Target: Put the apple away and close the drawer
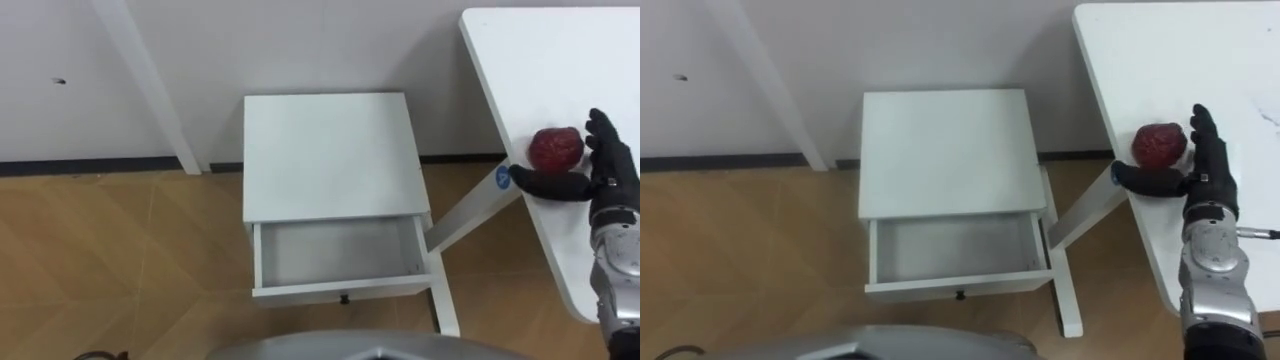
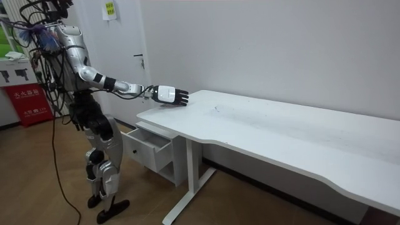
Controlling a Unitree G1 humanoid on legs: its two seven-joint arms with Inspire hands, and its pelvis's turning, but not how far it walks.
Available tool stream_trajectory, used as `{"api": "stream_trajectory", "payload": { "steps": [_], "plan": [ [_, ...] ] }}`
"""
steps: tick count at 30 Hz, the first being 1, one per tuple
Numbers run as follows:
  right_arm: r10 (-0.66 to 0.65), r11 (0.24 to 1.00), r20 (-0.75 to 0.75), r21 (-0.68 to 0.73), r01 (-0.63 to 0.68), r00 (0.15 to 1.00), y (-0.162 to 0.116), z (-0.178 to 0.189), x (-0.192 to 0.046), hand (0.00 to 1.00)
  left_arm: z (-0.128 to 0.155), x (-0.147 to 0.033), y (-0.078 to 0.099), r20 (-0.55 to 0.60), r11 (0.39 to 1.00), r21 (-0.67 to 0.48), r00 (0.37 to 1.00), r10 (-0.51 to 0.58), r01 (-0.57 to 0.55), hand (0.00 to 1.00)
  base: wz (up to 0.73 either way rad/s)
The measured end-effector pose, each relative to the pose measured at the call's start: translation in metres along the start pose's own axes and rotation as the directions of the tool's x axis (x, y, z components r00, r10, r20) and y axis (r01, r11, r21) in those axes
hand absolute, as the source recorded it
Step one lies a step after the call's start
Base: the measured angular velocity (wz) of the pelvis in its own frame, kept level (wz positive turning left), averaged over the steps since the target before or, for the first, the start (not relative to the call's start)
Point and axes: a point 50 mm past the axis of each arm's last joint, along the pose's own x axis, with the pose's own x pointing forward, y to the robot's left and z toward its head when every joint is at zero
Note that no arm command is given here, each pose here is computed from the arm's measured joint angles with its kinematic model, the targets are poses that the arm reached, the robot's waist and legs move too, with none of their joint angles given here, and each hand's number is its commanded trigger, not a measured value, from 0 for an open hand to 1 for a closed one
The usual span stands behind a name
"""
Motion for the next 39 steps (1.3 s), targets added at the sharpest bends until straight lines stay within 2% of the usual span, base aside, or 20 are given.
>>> {"api": "stream_trajectory", "payload": {
  "steps": [1,2,3,4,8,12,23,32,37,39],
  "plan": [
    [0.000,1.000,-0.001,-0.002,0.000,1.000,0.000,0.000,0.000,0.00,0.000,0.000,0.000,0.003,1.000,-0.001,1.000,0.001,-0.001,0.00,0.00],
    [0.000,1.000,-0.001,-0.002,0.000,1.000,0.000,0.000,0.000,0.06,0.001,0.000,0.000,0.004,1.000,-0.001,1.000,0.001,-0.001,0.00,0.00],
    [0.000,1.000,-0.001,-0.005,0.000,1.000,0.000,0.000,0.000,0.45,0.000,0.000,0.000,0.005,1.000,-0.001,1.000,0.000,0.000,0.00,0.00],
    [-0.001,1.000,-0.001,-0.005,0.001,1.000,0.000,-0.002,0.000,1.00,0.000,0.000,0.000,0.006,1.000,-0.002,1.000,-0.001,0.001,0.00,0.00],
    [-0.004,0.999,-0.003,-0.043,0.004,1.000,-0.001,-0.004,-0.001,1.00,-0.002,-0.001,0.000,0.001,1.000,0.000,1.000,-0.012,0.012,0.00,0.01],
    [-0.067,0.995,-0.016,-0.078,0.065,0.998,-0.014,-0.007,0.002,1.00,-0.002,0.000,0.000,0.003,1.000,-0.001,1.000,-0.011,0.011,0.00,0.02],
    [-0.109,0.992,-0.061,-0.078,0.104,0.992,-0.023,-0.010,0.005,1.00,-0.003,-0.001,0.000,-0.001,1.000,0.000,1.000,-0.012,0.012,0.00,0.04],
    [-0.049,0.995,-0.042,-0.091,0.045,0.998,-0.013,-0.005,0.006,1.00,0.001,0.000,0.000,0.008,1.000,0.003,1.000,-0.011,0.011,0.00,-0.01],
    [0.071,0.989,0.030,-0.134,-0.066,0.997,0.008,0.014,0.008,1.00,0.008,0.001,-0.003,0.028,0.999,0.028,0.999,-0.033,0.032,0.00,0.03],
    [0.140,0.973,0.063,-0.191,-0.126,0.988,0.019,0.023,0.008,1.00,0.014,0.002,-0.003,0.042,0.998,0.038,0.998,-0.045,0.043,0.00,0.05]
  ]
}}
